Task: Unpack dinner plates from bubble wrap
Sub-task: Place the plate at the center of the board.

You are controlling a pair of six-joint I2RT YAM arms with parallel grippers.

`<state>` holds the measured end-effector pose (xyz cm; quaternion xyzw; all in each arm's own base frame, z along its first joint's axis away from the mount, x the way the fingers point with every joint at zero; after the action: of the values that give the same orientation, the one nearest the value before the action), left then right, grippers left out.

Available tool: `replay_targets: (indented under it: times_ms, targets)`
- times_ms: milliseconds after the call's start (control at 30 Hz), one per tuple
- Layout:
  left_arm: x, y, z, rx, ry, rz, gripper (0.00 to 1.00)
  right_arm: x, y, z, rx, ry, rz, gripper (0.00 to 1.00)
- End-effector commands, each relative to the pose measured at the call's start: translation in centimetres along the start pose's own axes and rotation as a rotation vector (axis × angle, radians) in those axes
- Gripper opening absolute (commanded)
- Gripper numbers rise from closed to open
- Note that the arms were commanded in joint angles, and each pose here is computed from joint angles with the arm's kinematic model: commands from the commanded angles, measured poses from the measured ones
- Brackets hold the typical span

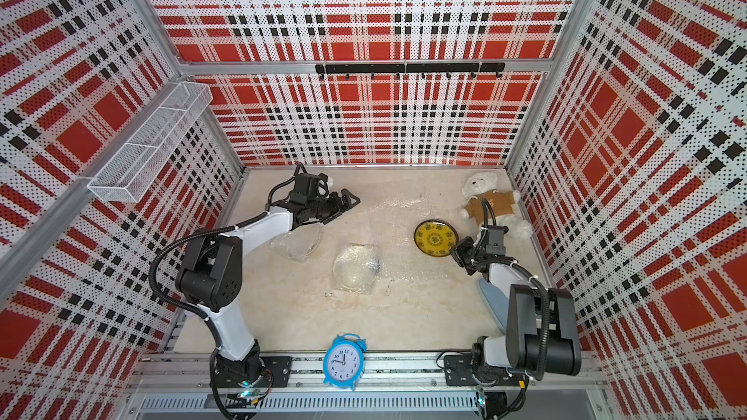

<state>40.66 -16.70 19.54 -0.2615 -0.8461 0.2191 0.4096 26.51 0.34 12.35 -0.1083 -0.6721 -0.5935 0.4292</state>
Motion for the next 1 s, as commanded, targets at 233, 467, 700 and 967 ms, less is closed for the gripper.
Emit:
replay_targets:
  times_ms: [233,467,700,967]
  targets:
    - [0.7,-0.6,-0.8,0.001,-0.045,0.046,0.99,2.4,-0.5,-0.7,-0.195,-0.283,-0.072,0.03]
    - [0.5,-0.7,-0.8,0.000,-0.045,0.057,0.99,0.7,-1.0,-1.8,-0.253,-0.322,-0.056,0.04]
    - [0.7,-0.5,-0.8,-0.010,-0.052,0.039,0.99,-0.2,-0.6,-2.3,-0.260,-0.364,-0.058,0.07]
    - [-0.2,0.2,-0.5,-0.036,-0.019,0.022,0.99,0.0,-0.2,-2.3,-0.242,-0.405,-0.056,0.17]
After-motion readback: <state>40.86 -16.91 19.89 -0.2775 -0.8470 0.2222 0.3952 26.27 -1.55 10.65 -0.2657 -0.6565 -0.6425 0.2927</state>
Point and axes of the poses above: each gripper's point midway between its finger pads, its own x axis back along the fingers, its own y axis along the line the jaws close on, z = x × y, the point moved 10 cm from there along x, back along the fingers, and after that the axes turned 13 degrees about -x, right-handed, at the moved point
